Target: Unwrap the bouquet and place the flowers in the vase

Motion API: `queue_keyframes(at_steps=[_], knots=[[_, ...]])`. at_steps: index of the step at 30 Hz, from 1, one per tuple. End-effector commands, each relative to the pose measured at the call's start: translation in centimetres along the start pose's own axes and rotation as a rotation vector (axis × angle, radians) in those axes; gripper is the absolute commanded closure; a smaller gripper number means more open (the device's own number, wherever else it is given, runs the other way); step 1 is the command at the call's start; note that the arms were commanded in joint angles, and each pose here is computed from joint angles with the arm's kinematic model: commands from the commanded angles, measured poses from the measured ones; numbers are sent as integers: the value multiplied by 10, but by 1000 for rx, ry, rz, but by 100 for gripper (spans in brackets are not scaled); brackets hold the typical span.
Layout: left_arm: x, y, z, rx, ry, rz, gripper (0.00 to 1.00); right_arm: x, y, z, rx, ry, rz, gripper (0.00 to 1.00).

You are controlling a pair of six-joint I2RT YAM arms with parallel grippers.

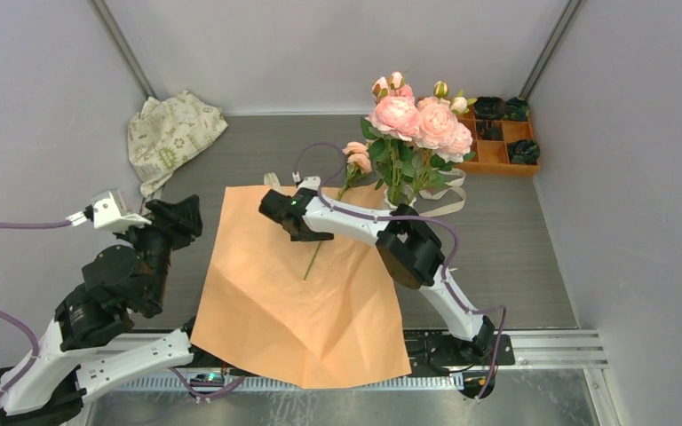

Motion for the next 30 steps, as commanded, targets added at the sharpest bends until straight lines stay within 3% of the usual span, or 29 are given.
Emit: queue_keyframes(at_steps=[1,7,22,30], knots=[[-11,-21,-5,-50,39,-14,44,4,-8,-4,-11,-23,-100,34],[-11,-22,-4,-66,37,0,44,-12,-9,-22,-1,42,-116,43],[-13,-13,-2,-52,23,5,44,-31,6,-34,76,107,-84,99],[-16,-16,-5,-39,26,-12,44,-21,31,9,133,8,101,99]])
Point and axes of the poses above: each gripper's point midway between its finger pads, its own z axis back along the fingers, its own y axis along the line the jaws close on, x = y × z, the point moved 1 cm from there along z, back along the fingers, and after that the axes turned 5 degrees about -z, right-handed, at the moved point
